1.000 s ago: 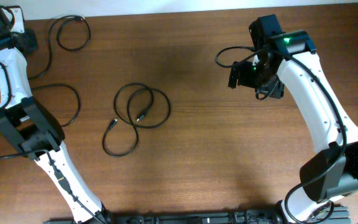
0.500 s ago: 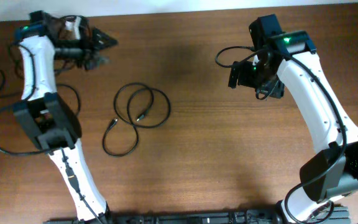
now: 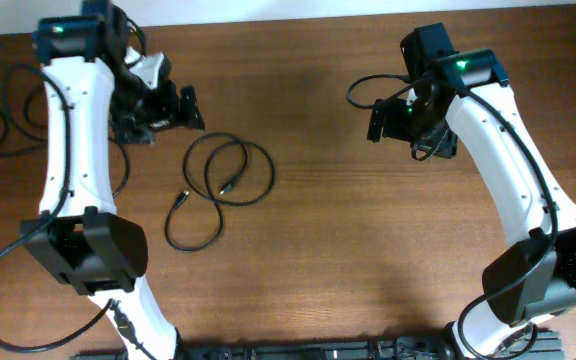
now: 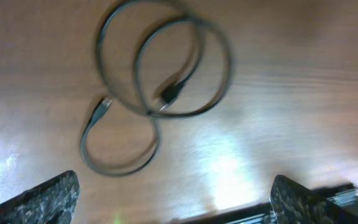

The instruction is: Untangle cables

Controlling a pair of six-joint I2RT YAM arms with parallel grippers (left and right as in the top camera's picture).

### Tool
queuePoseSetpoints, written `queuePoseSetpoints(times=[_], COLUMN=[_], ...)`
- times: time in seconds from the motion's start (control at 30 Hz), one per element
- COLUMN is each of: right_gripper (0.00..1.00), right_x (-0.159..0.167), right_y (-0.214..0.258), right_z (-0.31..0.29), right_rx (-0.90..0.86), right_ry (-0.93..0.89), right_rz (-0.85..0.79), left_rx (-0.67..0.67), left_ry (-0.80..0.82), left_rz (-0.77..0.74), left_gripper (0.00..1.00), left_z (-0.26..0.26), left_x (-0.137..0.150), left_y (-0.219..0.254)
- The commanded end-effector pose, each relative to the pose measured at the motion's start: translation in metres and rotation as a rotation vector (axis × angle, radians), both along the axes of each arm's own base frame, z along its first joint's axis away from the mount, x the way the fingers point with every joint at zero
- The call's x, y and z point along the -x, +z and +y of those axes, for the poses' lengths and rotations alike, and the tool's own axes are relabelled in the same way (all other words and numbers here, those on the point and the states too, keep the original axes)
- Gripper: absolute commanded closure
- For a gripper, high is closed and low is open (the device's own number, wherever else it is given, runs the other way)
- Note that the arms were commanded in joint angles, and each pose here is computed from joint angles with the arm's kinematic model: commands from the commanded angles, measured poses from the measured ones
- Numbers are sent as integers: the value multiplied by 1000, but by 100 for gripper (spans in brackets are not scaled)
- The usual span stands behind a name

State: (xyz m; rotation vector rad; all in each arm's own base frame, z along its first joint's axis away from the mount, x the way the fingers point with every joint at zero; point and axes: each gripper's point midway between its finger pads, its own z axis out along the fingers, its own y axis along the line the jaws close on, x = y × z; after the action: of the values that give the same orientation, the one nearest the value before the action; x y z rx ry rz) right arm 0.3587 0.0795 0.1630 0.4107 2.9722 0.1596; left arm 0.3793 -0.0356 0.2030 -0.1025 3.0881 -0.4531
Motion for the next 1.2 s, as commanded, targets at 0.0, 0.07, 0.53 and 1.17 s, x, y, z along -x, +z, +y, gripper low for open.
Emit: queuePoseSetpoints(times=[0.0, 0.07, 0.53, 1.17], right_gripper=[2, 2, 2, 2], right_x=[-1, -1, -1, -1], right_y=[0, 0, 0, 0], right_z=[-3, -3, -3, -3], right_rx=[11, 11, 11, 11], right_ry=[-8, -8, -8, -8], right_rz=[-2, -2, -2, -2], left_rx=[-118, -138, -209, -306], left_ry=[50, 32, 55, 79], left_rz=[39, 43, 44, 6], left_gripper=[1, 1, 1, 50], left_z=[6, 2, 10, -6], left_x=[14, 9, 14, 18], left_y=[-5, -26, -179, -204])
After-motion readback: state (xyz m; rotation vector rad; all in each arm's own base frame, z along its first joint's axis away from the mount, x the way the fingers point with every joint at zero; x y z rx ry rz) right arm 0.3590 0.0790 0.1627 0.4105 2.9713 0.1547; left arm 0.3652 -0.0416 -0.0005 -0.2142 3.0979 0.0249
